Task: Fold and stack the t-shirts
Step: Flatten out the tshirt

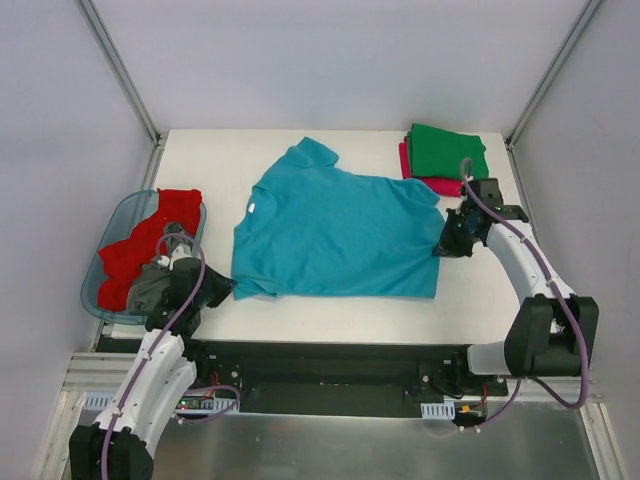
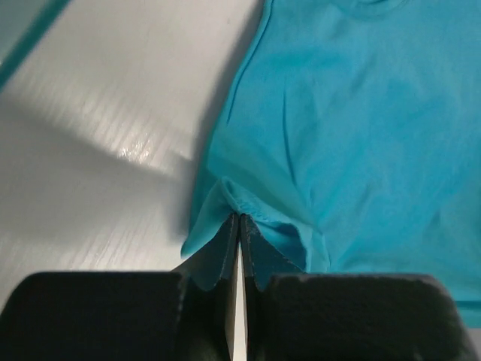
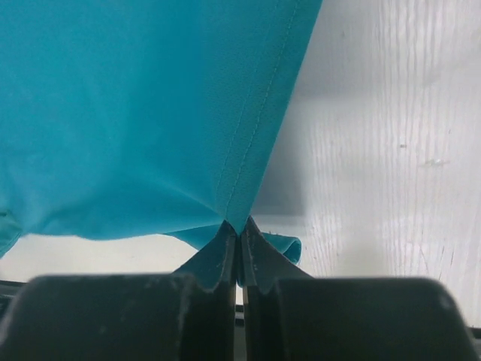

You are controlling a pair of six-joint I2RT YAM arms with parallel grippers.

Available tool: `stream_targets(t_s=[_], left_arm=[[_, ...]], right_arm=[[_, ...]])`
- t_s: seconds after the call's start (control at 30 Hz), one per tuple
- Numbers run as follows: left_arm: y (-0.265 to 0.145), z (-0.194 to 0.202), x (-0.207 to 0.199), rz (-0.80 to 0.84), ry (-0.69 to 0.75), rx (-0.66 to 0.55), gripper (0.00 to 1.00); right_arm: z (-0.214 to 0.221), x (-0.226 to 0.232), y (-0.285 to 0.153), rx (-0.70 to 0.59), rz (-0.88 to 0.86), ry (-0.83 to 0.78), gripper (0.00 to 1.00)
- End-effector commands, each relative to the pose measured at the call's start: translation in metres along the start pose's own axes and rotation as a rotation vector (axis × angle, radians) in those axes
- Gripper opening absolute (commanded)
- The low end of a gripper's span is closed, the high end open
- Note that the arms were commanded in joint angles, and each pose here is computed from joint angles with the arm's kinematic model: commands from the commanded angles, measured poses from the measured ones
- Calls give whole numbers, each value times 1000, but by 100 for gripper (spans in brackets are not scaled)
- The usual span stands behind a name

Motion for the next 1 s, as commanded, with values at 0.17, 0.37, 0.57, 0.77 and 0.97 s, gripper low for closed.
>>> stream_targets(t_s=[0.17, 0.37, 0.57, 0.77, 0.97], left_arm=[[-14, 25, -11, 107, -21, 116, 13], [-50, 27, -46, 294, 16, 164, 50], [-90, 8, -71, 437, 40, 60, 99], [-114, -9, -97, 496, 97, 36, 99], [-92, -9, -113, 484, 118, 135, 99]], right_arm=[[41, -45, 29, 139, 209, 85, 38], [25, -64, -10, -19, 373, 94, 88], [25, -45, -39, -127, 259, 63, 96], [62, 28, -32, -77, -60, -140, 96], [108, 70, 3, 12, -192, -168, 96]])
Point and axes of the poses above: each gripper's point midway between its finger pads, its own y axis out along the fingers, its own x axis along the line the jaws close on, z = x × y, the point moved 2 cm from there along -y, back along the fingers, and after that the axes turned 2 degrees about y, right-handed, at the moved point
